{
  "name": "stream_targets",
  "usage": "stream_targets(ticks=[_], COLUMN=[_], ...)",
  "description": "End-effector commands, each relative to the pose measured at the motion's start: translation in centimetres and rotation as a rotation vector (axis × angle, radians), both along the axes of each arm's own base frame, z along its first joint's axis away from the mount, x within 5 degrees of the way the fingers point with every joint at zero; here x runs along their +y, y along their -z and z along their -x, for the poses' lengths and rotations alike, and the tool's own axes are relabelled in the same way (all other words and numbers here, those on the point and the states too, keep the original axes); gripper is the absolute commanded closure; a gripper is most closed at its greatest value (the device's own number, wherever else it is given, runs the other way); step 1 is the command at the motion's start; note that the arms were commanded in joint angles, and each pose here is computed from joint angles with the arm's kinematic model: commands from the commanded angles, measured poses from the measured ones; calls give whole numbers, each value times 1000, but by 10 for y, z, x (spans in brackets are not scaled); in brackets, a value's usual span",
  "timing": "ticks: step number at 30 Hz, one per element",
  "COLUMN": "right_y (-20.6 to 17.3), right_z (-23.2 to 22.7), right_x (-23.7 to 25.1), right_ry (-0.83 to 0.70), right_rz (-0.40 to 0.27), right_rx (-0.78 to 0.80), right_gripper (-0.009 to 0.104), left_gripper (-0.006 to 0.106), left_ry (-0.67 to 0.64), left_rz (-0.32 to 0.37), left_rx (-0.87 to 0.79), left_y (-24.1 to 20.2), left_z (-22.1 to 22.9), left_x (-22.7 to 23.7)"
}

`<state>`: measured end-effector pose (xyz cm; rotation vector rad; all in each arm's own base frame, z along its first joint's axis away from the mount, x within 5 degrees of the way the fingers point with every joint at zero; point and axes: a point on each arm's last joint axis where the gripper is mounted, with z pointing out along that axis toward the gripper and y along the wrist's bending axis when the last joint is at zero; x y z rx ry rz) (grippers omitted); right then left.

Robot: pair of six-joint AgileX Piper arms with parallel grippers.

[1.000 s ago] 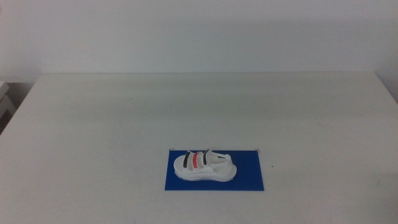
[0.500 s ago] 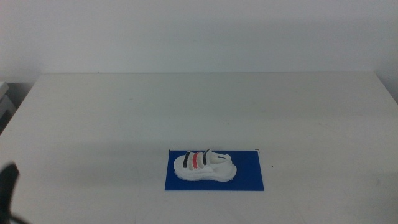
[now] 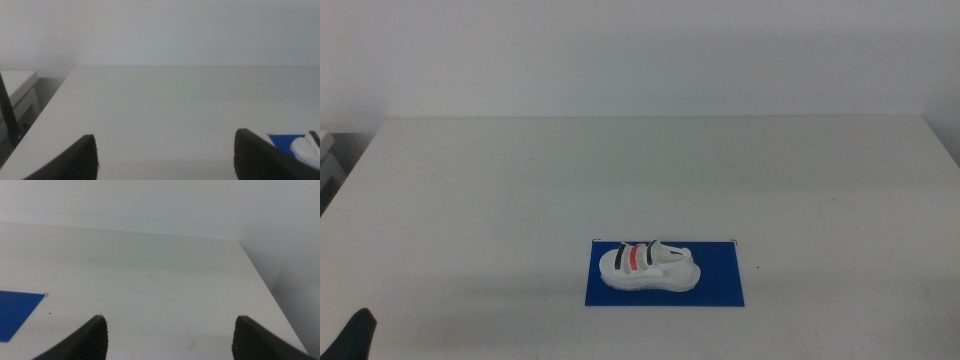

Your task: Use one arm to grab the shoe from the table and place it on the mat.

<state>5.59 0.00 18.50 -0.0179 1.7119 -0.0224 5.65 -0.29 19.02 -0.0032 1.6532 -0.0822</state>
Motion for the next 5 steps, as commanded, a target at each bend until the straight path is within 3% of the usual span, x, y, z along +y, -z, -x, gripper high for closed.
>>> stream_targets(ticks=[1, 5], right_y=[-7, -7], right_z=[1, 1], right_x=[0, 0], right_ry=[5, 5], right_rz=[18, 18], right_rx=[-97, -97], right_gripper=[31, 31], left_gripper=[7, 7], left_ry=[2, 2], left_rz=[32, 44], left_rx=[-96, -97], left_y=[-6, -7], left_z=[1, 1], left_x=[0, 0])
